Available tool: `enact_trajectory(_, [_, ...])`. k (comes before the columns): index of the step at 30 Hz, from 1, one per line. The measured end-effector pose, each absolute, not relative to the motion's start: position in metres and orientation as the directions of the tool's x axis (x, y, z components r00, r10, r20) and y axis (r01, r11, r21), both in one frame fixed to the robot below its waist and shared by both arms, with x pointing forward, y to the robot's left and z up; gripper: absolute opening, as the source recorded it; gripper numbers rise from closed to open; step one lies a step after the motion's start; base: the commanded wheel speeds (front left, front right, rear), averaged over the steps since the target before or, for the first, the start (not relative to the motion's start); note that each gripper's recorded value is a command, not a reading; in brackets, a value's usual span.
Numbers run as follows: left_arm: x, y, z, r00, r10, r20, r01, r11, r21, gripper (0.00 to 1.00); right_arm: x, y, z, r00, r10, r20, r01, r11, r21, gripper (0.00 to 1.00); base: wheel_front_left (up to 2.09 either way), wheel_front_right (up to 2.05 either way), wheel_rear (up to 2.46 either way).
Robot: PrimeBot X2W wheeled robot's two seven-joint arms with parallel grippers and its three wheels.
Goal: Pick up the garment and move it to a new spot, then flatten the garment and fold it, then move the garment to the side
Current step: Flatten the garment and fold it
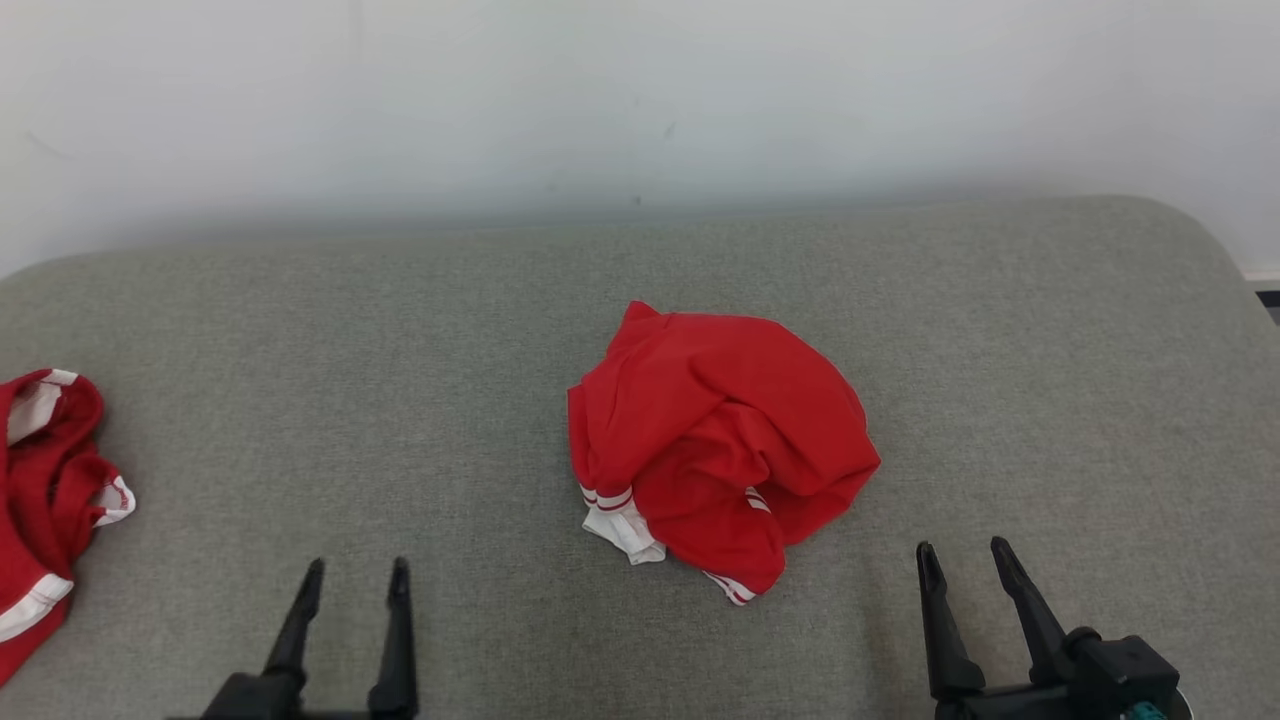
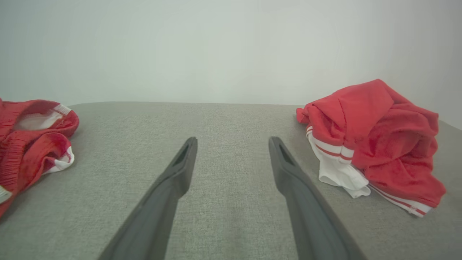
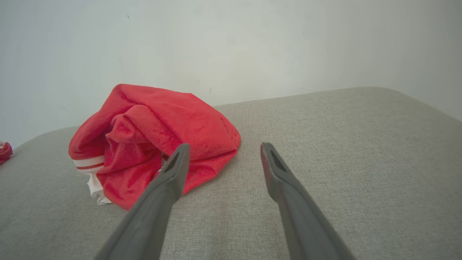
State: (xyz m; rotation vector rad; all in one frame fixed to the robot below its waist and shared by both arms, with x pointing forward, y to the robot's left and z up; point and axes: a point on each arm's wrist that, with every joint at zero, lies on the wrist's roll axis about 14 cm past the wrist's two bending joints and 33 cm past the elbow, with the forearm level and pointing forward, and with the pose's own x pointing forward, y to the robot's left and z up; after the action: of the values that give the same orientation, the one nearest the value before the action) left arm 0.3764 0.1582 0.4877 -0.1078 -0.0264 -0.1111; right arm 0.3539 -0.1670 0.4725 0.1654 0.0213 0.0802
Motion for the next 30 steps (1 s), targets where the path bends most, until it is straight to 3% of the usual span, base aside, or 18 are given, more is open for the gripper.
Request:
enact_trajectory(9, [0.41,0.081,0.486,0.944,-0.329,0.03,0.33,0.933,-0.141,1.0,0.358,-0.179,0.475,0.999,0.042,-0.007,-0.041,0.984,0.175,1.0,0.0,0.0,0.0])
enact_trajectory(17, [0.425,0.023,0.456,0.874,-0.483,-0.059,0.47,0.87,-0.151,1.0,0.353,-0.208,0.474,0.998,-0.053,-0.014,0.055,0.981,0.187,1.0,0.0,0.0,0.0])
enact_trajectory(28, [0.436,-0.001,0.4,0.823,-0.522,-0.225,0.495,0.852,-0.168,1.0,0.334,-0.24,0.465,0.985,-0.163,-0.056,0.17,0.968,0.185,1.0,0.0,0.0,0.0])
enact_trajectory(30, [0.439,-0.001,0.398,0.824,-0.518,-0.23,0.489,0.855,-0.173,0.04,0.332,-0.242,0.465,0.984,-0.172,-0.056,0.179,0.967,0.183,1.0,0.0,0.0,0.0])
